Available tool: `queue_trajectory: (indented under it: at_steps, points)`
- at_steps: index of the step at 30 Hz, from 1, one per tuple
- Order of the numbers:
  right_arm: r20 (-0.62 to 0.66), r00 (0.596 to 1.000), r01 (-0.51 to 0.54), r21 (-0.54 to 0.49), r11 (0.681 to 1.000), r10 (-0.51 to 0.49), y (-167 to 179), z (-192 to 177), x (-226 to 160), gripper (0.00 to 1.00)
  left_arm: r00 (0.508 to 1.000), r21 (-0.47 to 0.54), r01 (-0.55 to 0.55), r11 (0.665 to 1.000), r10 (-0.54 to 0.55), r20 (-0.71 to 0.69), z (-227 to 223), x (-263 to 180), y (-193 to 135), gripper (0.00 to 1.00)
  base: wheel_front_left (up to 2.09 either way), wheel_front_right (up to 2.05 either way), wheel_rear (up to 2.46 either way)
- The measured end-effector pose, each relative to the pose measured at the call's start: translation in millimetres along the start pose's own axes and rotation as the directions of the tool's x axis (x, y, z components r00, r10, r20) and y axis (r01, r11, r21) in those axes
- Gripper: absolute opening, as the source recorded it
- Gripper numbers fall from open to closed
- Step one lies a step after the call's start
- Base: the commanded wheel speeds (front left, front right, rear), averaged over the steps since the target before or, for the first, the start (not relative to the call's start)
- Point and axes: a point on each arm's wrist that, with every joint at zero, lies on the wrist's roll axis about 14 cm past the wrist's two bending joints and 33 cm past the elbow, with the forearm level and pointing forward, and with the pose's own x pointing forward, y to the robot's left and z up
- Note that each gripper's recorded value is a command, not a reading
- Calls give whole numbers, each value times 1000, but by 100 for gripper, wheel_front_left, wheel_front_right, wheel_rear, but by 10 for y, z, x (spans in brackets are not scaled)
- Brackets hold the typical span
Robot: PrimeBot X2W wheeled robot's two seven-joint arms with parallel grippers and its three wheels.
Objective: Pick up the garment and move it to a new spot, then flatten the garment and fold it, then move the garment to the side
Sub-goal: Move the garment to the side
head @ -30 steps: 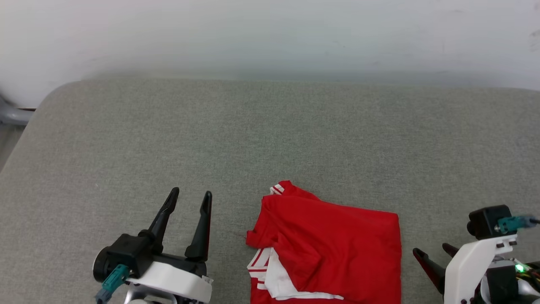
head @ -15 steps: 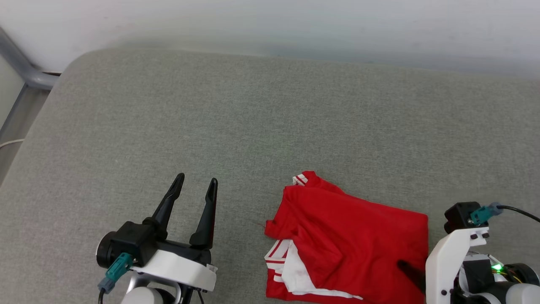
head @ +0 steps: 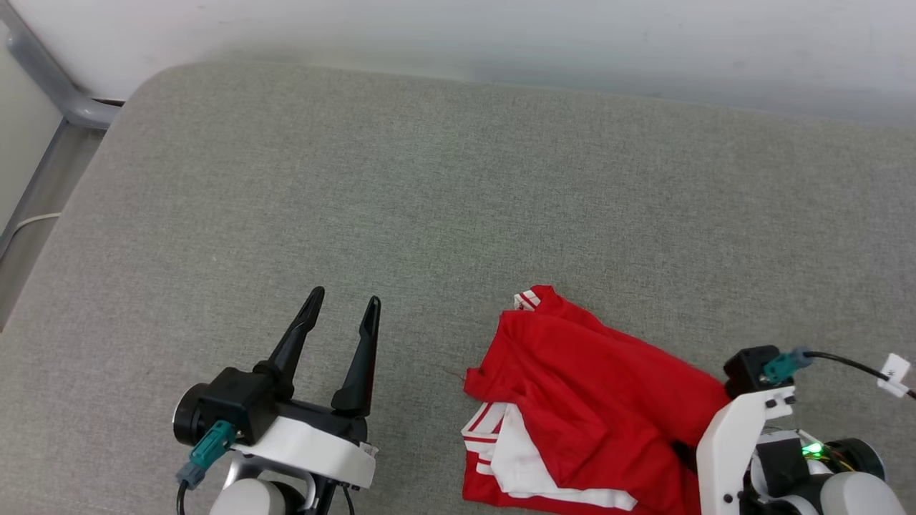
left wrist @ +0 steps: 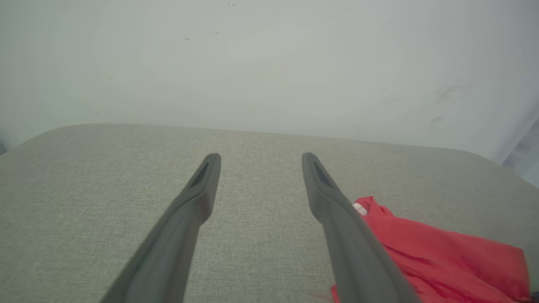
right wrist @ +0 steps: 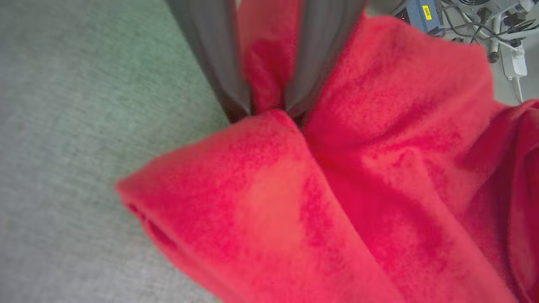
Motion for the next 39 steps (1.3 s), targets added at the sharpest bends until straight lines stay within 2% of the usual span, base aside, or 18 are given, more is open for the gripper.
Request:
queue_trajectory:
  at_steps: [7, 10, 12, 17, 22, 24, 29, 33, 39]
  points:
    - [89, 995, 50, -81, 995, -43, -113, 163, -101, 0, 999, -8, 34, 999, -34, 11, 28, 26, -111, 100, 0, 0, 0]
    - [131, 985, 134, -165, 977, -113, -330, 275, -239, 0, 998, -16, 64, 998, -64, 7, 4, 56, -206, 100, 0, 0, 0]
    - [148, 974, 201, -224, 954, -171, -515, 319, -354, 0, 996, -23, 91, 996, -90, 4, -18, 88, -291, 100, 0, 0, 0]
    - [210, 928, 365, -364, 857, -307, -972, 461, -715, 0, 984, -44, 176, 983, -176, -2, -77, 202, -561, 100, 0, 0, 0]
    - [264, 841, 539, -475, 695, -472, -1641, 563, -1135, 0, 957, -65, 288, 955, -290, -13, -180, 371, -904, 100, 0, 0, 0]
    - [261, 812, 577, -499, 647, -522, -1907, 558, -1247, 0, 941, -75, 334, 940, -336, -24, -256, 440, -1040, 100, 0, 0, 0]
    - [279, 732, 663, -505, 553, -622, -2507, 614, -1553, 0, 904, -99, 419, 903, -425, -43, -445, 608, -1291, 100, 0, 0, 0]
    - [261, 679, 711, -470, 524, -686, -2903, 556, -1713, 0, 873, -119, 476, 871, -484, -55, -596, 707, -1454, 100, 0, 0, 0]
    - [190, 609, 760, -417, 499, -770, -3386, 307, -1845, 0, 835, -136, 538, 832, -548, -47, -750, 842, -1614, 100, 0, 0, 0]
